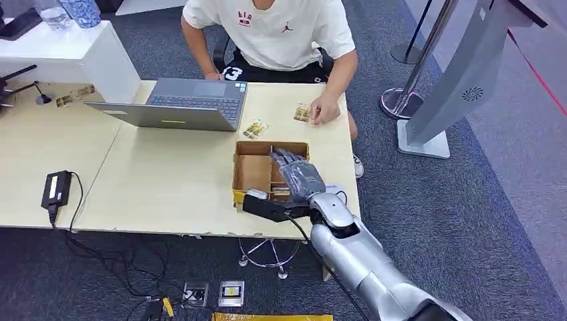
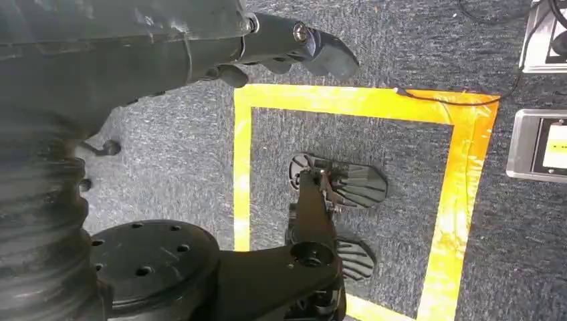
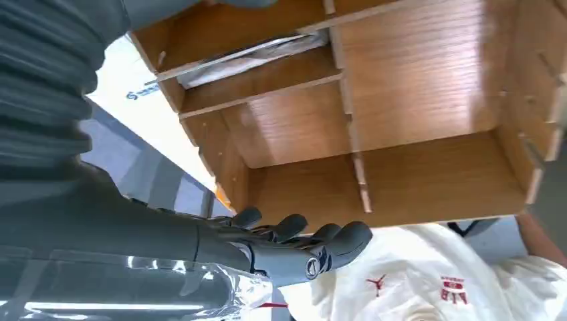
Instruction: Pass the card to the sensor for recognition and then transmit it.
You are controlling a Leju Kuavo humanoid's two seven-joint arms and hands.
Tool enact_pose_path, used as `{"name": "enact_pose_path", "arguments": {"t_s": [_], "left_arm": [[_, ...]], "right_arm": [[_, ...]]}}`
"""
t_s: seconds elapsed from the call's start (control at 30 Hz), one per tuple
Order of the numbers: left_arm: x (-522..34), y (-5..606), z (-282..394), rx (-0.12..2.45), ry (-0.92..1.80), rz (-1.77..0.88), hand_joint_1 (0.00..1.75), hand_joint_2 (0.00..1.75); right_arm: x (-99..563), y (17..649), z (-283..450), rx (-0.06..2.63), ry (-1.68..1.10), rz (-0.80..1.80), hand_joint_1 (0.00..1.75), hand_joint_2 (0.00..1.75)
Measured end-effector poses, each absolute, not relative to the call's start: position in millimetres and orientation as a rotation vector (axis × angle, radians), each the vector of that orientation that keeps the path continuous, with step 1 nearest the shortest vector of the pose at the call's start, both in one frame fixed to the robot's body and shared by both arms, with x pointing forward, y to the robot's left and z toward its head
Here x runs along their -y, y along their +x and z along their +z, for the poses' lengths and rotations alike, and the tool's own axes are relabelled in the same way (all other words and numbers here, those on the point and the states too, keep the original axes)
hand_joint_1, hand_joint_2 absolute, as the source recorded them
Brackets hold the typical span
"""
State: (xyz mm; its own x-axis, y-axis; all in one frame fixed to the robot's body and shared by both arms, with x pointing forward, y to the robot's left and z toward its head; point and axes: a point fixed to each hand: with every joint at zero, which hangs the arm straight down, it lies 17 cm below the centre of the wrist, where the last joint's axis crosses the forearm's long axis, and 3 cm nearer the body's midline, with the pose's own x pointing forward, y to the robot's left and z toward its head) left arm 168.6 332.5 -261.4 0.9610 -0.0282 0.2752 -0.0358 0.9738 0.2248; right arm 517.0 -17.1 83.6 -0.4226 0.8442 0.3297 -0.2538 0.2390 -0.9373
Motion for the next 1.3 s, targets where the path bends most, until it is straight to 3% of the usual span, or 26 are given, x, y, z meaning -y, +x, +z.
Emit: {"name": "enact_pose_path", "arguments": {"t_s": [0.33,0.43,0.5,0.53,0.7,0.73,0.77,0.83,1.3], "left_arm": [[-333,167,-262,0.277,0.228,0.022,0.00,1.75],[-333,167,-262,0.276,0.229,0.023,0.00,1.75],[-335,166,-262,0.275,0.231,0.022,0.00,1.75],[-335,166,-262,0.275,0.231,0.022,0.00,1.75],[-337,164,-262,0.272,0.233,0.022,0.00,1.75],[-337,164,-262,0.272,0.234,0.021,0.00,1.75],[-337,164,-262,0.272,0.234,0.021,0.00,1.75],[-338,164,-262,0.273,0.236,0.020,0.00,1.75],[-342,165,-262,0.287,0.242,0.019,0.00,1.75]], "right_arm": [[32,518,70,1.456,-0.616,1.407,0.42,1.75],[34,518,68,1.448,-0.620,1.408,0.65,1.75],[35,518,67,1.446,-0.621,1.408,0.94,1.75],[36,518,67,1.445,-0.621,1.407,0.93,1.75],[39,519,66,1.442,-0.629,1.411,1.27,1.75],[39,519,67,1.444,-0.629,1.409,1.52,1.75],[39,519,67,1.445,-0.629,1.407,1.57,1.75],[40,519,68,1.447,-0.626,1.400,1.62,1.75],[44,522,77,1.494,-0.605,1.382,1.54,1.75]]}}
